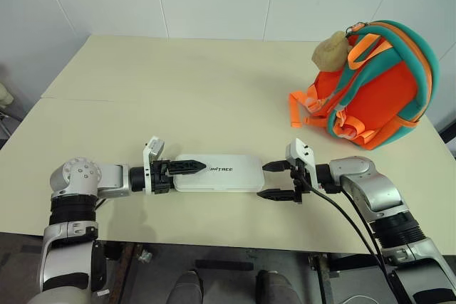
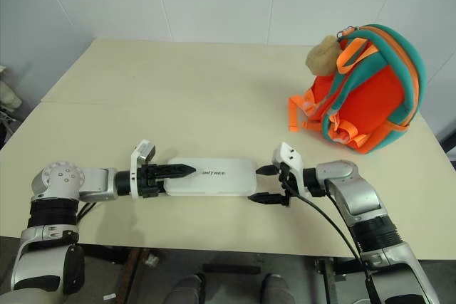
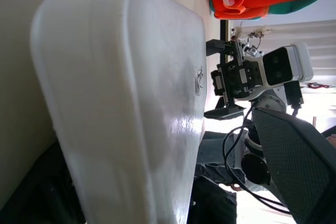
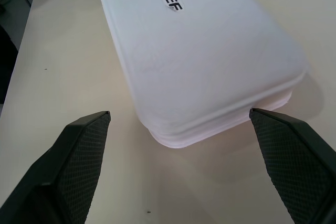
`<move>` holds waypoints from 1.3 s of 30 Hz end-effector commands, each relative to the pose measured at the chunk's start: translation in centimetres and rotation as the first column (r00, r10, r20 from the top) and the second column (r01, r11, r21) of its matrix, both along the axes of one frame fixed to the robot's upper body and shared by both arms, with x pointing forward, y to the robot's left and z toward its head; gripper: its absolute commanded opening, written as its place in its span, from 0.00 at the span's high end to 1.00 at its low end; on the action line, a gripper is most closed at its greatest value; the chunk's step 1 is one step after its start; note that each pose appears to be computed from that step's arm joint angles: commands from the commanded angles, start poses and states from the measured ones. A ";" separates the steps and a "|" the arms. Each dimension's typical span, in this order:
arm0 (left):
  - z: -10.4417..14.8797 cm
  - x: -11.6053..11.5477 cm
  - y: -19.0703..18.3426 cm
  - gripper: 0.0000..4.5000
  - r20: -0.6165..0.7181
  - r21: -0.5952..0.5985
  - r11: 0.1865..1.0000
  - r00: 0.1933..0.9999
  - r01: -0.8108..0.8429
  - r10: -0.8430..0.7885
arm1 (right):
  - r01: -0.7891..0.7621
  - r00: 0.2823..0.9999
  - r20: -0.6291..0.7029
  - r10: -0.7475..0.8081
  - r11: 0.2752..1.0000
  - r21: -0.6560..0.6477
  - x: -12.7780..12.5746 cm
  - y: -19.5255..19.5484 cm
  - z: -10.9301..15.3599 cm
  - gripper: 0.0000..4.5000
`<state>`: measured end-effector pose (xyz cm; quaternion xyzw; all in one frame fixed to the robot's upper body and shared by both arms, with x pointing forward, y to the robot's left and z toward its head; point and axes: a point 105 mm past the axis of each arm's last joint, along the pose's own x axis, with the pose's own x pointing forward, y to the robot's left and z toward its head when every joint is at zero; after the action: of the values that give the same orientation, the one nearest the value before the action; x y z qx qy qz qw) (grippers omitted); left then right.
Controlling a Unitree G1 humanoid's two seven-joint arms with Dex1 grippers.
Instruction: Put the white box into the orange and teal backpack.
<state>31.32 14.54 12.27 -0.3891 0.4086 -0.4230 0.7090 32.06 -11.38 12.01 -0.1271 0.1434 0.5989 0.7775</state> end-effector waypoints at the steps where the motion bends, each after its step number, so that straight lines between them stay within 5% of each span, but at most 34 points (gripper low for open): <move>1: -2.4 -1.3 -0.7 0.09 -0.108 0.033 0.998 0.993 0.054 -0.050 | 0.013 0.998 0.060 -0.013 1.000 0.003 0.0 -0.5 0.7 0.00; 8: -2.1 -1.7 -1.0 0.56 -0.104 0.003 0.996 0.991 0.090 -0.089 | 0.108 0.989 0.107 -0.106 0.994 -0.013 0.4 -2.8 0.6 0.00; 11: -2.1 -1.6 -1.2 0.69 -0.100 -0.003 0.996 0.991 0.084 -0.084 | 0.151 0.982 0.115 -0.151 0.988 0.010 0.2 -3.5 1.0 0.00; 16: -0.8 -0.8 -1.6 0.69 0.002 -0.040 0.998 0.999 0.040 -0.040 | 0.262 0.952 0.151 -0.267 0.964 0.052 -0.4 -5.4 2.4 0.00; 20: 1.9 0.3 -0.9 0.69 0.206 -0.061 0.998 0.978 -0.018 0.030 | 0.487 0.832 0.227 -0.506 0.863 0.137 1.0 -9.9 6.1 0.00; 25: 5.5 1.0 0.6 0.69 0.539 -0.045 0.995 0.836 -0.093 0.103 | 0.673 0.636 0.283 -0.718 0.696 0.252 2.9 -14.1 10.1 0.00; 28: 5.6 0.2 1.1 0.69 0.671 0.052 0.993 0.740 -0.107 0.045 | 0.729 0.552 0.276 -0.787 0.616 0.298 4.3 -15.0 11.4 0.00; 39: 6.7 -1.4 2.9 0.69 0.777 0.098 0.978 0.628 -0.186 0.042 | 0.775 0.455 0.187 -0.871 0.491 0.399 10.1 -12.4 12.2 0.00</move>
<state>30.54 17.01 17.27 -0.1561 0.1093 -0.4653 0.8644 41.76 -23.61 22.88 -0.0447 -0.0086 0.1386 0.9893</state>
